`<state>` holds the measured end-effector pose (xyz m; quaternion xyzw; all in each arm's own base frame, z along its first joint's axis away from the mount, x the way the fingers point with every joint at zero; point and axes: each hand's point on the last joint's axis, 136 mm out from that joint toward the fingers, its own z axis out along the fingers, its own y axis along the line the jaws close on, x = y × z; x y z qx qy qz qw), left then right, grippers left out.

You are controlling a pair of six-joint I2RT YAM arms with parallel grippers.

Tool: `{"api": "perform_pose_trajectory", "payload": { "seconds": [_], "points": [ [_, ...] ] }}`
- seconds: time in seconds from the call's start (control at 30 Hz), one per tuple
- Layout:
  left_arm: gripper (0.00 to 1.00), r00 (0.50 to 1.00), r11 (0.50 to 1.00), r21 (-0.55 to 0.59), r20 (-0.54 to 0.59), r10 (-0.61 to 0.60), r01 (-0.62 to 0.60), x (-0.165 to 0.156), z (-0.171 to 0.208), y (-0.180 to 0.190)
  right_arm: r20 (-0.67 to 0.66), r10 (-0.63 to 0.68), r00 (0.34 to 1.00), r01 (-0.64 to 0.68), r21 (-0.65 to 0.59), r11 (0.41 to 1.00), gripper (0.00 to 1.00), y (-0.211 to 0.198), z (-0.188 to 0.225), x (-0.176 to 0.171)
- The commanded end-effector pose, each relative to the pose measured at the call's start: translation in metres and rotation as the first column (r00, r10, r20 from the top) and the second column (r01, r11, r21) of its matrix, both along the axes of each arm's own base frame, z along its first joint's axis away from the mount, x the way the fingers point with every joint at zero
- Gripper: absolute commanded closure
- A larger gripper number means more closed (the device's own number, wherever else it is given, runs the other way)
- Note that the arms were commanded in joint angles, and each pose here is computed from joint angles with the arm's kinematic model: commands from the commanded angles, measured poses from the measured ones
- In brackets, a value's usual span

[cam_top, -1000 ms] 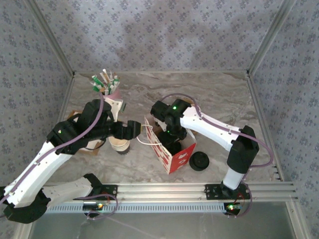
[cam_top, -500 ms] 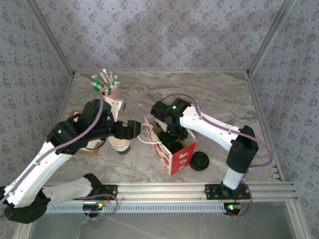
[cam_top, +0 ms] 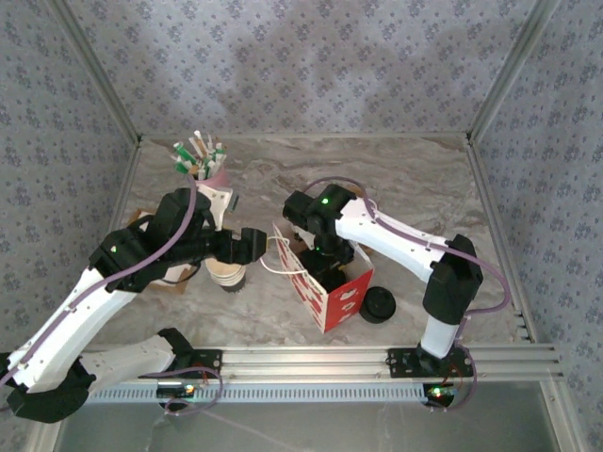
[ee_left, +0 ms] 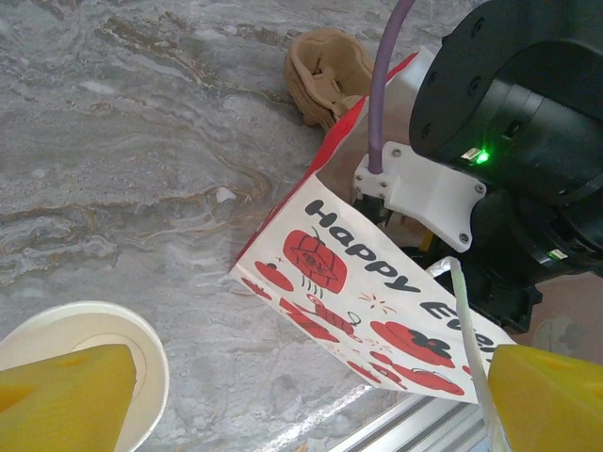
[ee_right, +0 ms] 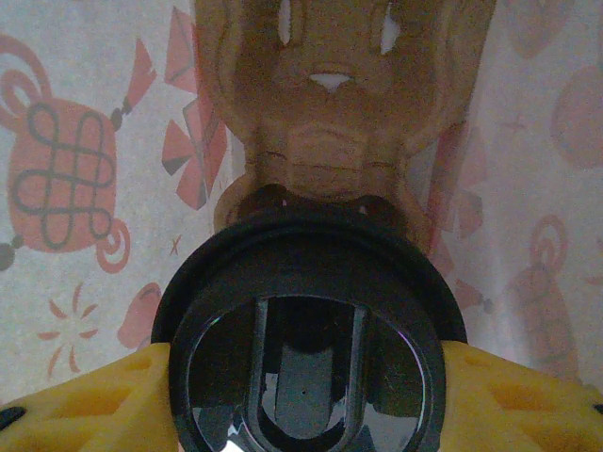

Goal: Pack the takeout coffee

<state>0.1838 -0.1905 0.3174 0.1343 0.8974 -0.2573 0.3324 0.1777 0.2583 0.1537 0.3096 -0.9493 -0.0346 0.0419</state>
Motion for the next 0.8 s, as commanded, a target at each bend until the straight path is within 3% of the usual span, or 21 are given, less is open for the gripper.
{"api": "perform_pose_trajectory", "payload": {
  "seconds": [0.0,0.77],
  "points": [
    [0.04,1.000,1.000,-0.006,0.029,-0.012,0.012,0.0000,0.0040,-0.0008,-0.005,0.015,1.000,-0.016,-0.026,1.000,0.39,-0.0033,0.0044,-0.0016],
    [0.04,0.999,1.000,-0.012,0.034,-0.008,0.008,-0.0028,0.0051,0.0028,0.002,0.019,1.000,-0.019,-0.022,1.000,0.39,0.0004,0.0072,-0.0013]
  ]
}}
